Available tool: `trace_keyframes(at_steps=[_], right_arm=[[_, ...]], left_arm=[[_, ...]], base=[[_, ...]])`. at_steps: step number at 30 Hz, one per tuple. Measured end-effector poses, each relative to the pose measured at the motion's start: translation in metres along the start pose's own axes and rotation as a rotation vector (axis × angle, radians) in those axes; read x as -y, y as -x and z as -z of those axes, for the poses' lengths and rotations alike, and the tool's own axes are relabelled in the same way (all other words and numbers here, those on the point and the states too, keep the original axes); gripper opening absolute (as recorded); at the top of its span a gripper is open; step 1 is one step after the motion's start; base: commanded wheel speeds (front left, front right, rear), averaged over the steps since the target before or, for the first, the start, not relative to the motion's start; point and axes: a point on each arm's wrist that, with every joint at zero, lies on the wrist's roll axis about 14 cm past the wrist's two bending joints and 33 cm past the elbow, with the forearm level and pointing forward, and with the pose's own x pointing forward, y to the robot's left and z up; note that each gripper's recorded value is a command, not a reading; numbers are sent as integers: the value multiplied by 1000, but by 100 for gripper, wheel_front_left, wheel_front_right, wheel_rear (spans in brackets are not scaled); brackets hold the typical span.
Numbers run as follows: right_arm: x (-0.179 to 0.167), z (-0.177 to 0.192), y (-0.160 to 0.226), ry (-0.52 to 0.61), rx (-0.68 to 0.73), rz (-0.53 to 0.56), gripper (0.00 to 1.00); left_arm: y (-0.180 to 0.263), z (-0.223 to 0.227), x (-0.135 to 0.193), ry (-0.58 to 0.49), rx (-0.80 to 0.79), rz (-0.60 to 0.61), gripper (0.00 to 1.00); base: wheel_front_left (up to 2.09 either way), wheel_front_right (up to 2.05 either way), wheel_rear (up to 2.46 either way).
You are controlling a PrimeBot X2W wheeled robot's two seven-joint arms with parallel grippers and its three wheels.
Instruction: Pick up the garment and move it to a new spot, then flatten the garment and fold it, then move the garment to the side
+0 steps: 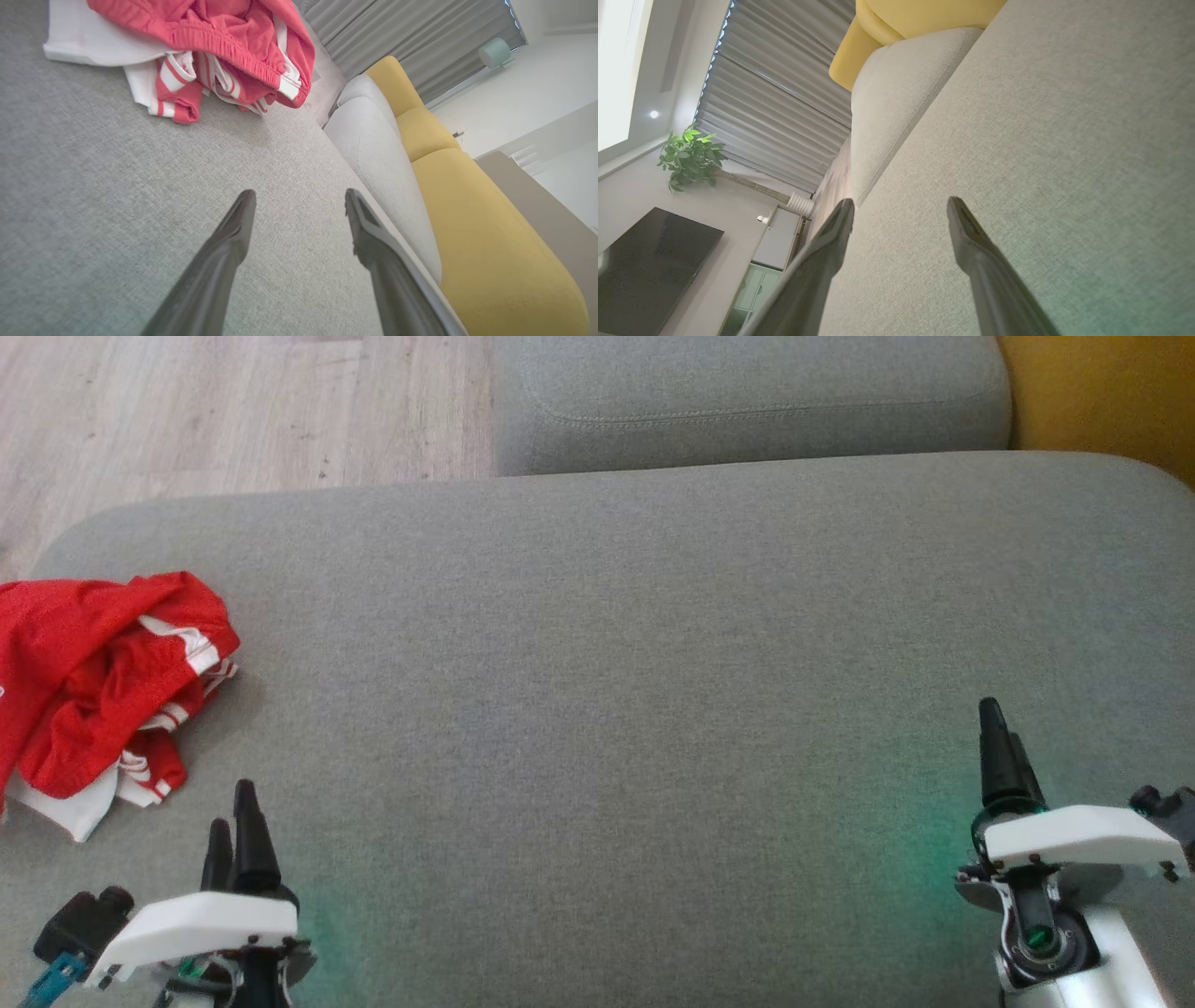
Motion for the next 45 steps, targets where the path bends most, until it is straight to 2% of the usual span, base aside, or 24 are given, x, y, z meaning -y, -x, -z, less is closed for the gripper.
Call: trace_keyframes(at_steps=[45], right_arm=[[-34,1,-28,654,7,-126,100]], left_arm=[[-9,-25,-2,-603,87,1,100]], base=[[0,0,0]])
